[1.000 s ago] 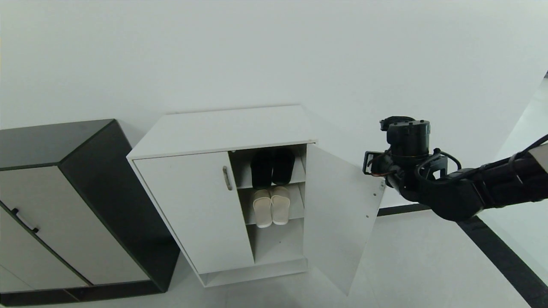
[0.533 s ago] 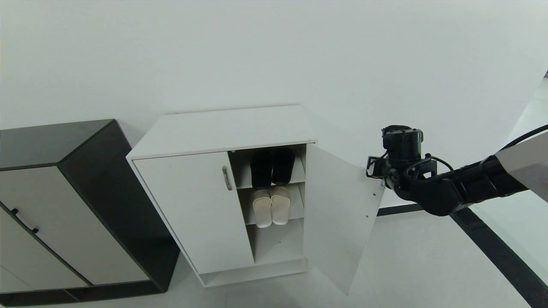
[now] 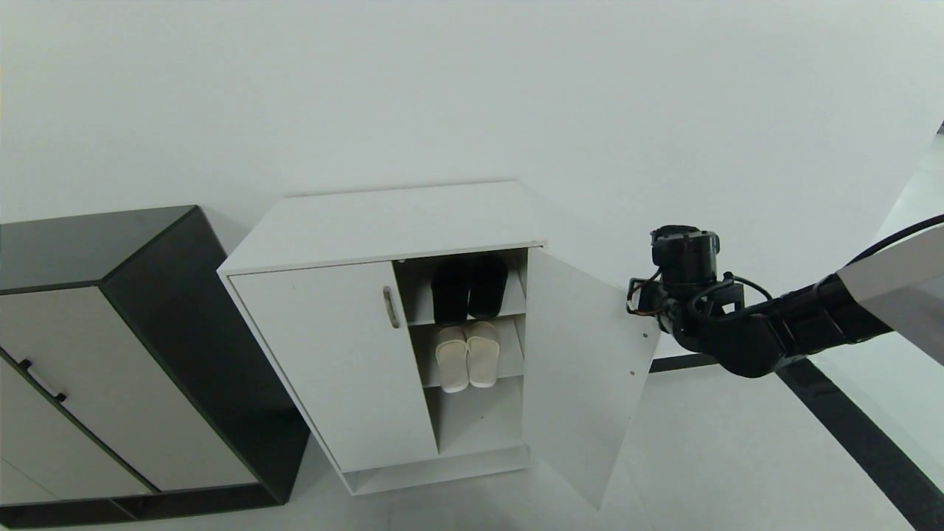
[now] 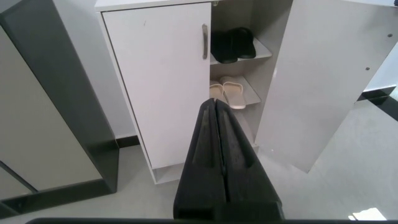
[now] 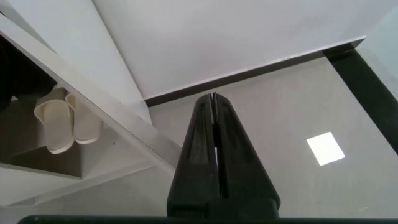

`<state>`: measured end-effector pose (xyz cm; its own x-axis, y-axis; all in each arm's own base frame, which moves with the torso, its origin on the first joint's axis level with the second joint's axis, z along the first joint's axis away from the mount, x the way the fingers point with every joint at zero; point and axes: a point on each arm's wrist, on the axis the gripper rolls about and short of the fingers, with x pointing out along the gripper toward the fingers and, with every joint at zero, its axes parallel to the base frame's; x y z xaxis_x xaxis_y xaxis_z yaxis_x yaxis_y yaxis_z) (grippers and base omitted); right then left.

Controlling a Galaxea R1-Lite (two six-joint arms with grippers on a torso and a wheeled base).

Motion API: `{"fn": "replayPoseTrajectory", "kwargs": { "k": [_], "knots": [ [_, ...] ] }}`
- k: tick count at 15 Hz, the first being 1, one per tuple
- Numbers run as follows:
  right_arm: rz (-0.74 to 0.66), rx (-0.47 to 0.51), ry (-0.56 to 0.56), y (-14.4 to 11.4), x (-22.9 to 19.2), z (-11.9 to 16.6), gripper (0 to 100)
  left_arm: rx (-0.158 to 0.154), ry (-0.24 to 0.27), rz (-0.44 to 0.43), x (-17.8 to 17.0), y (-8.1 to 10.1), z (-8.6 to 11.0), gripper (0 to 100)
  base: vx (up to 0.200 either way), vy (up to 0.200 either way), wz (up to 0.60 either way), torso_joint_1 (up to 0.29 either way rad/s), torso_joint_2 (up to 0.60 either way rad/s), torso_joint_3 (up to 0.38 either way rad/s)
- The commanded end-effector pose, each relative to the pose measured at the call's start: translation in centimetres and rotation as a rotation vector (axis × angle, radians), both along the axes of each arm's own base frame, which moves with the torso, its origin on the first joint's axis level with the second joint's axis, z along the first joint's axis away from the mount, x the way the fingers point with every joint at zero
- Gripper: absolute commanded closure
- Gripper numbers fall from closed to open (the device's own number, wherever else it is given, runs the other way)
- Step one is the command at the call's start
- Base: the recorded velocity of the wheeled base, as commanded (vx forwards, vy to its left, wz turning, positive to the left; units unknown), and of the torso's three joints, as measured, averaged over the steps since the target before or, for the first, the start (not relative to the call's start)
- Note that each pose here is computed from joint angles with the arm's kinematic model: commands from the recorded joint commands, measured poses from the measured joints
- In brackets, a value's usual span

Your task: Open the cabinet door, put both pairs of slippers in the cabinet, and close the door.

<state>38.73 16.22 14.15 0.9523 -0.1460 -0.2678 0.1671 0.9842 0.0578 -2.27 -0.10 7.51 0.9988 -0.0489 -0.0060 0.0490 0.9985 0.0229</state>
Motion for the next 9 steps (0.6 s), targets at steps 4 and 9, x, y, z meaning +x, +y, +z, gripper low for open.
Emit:
{"fn": "replayPoseTrajectory", "kwargs": {
  "k": [4, 9],
  "knots": [
    [0.019, -0.013, 0.019, 0.8, -0.6, -0.5, 100, 0.0, 0.0, 0.0, 0.0, 0.0, 0.0, 100, 0.0, 0.0, 0.0, 0.0, 0.0, 0.0],
    [0.171, -0.041, 0.058, 5.2, -5.9, -0.7, 100, 0.0, 0.0, 0.0, 0.0, 0.0, 0.0, 100, 0.0, 0.0, 0.0, 0.0, 0.0, 0.0]
  ]
}}
